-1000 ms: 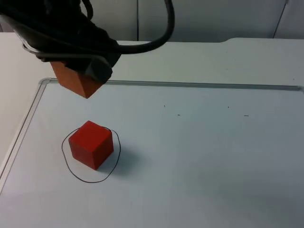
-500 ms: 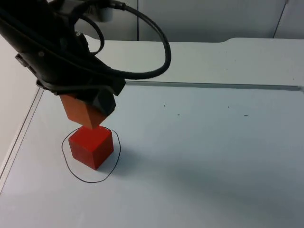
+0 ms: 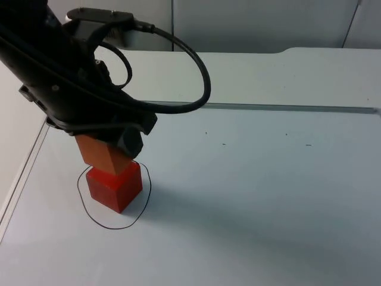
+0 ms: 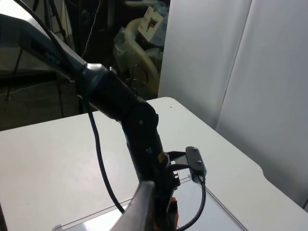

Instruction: Pick up one cube with the left hand and another cube with the right hand. First place the cube in the right hand at the target position, then stack the cube in the left hand on top.

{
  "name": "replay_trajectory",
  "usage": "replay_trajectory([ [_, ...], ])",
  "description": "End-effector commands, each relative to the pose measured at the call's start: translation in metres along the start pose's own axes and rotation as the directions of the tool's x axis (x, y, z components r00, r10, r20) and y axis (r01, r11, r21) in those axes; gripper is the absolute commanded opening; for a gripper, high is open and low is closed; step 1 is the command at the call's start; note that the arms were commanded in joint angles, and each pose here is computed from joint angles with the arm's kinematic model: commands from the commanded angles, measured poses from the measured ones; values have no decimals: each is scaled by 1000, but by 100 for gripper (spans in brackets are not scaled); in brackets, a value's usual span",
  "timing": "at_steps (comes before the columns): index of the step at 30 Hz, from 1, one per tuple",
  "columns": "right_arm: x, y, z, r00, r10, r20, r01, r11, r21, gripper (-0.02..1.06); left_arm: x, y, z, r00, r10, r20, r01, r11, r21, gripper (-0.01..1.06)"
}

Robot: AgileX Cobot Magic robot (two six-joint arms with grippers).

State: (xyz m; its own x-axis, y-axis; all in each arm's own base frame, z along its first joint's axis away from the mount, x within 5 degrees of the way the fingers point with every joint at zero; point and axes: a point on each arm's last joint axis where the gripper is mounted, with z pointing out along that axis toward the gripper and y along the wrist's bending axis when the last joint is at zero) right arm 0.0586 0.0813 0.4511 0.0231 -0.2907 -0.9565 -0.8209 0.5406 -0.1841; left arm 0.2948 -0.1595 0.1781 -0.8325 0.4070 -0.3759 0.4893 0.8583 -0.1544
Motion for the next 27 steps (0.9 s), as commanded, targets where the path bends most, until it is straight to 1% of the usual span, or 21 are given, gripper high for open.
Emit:
replay_trajectory([
  [1, 1, 0, 1, 1000, -14, 8, 14, 1000, 5, 88, -2, 3, 0, 999, -12, 29, 13, 1000, -13, 0],
  [2, 1, 0, 1, 1000, -14, 8, 14, 1000, 5, 88, -2, 3, 0, 999, -20, 40, 20, 1000, -11, 0],
  [6, 1, 0, 1, 1000, -11, 2, 11, 1000, 4, 88, -1, 3, 0, 1000, -9, 23, 9, 1000, -9, 0],
  [14, 1, 0, 1, 1000, -11, 0, 11, 1000, 4, 88, -2, 3, 2, 999, -11, 33, 11, 1000, -12, 0],
  [27, 1, 0, 1, 1000, -11, 0, 11, 1000, 4, 88, 4, 7, 23, 999, -12, -32, 11, 1000, -19, 0],
])
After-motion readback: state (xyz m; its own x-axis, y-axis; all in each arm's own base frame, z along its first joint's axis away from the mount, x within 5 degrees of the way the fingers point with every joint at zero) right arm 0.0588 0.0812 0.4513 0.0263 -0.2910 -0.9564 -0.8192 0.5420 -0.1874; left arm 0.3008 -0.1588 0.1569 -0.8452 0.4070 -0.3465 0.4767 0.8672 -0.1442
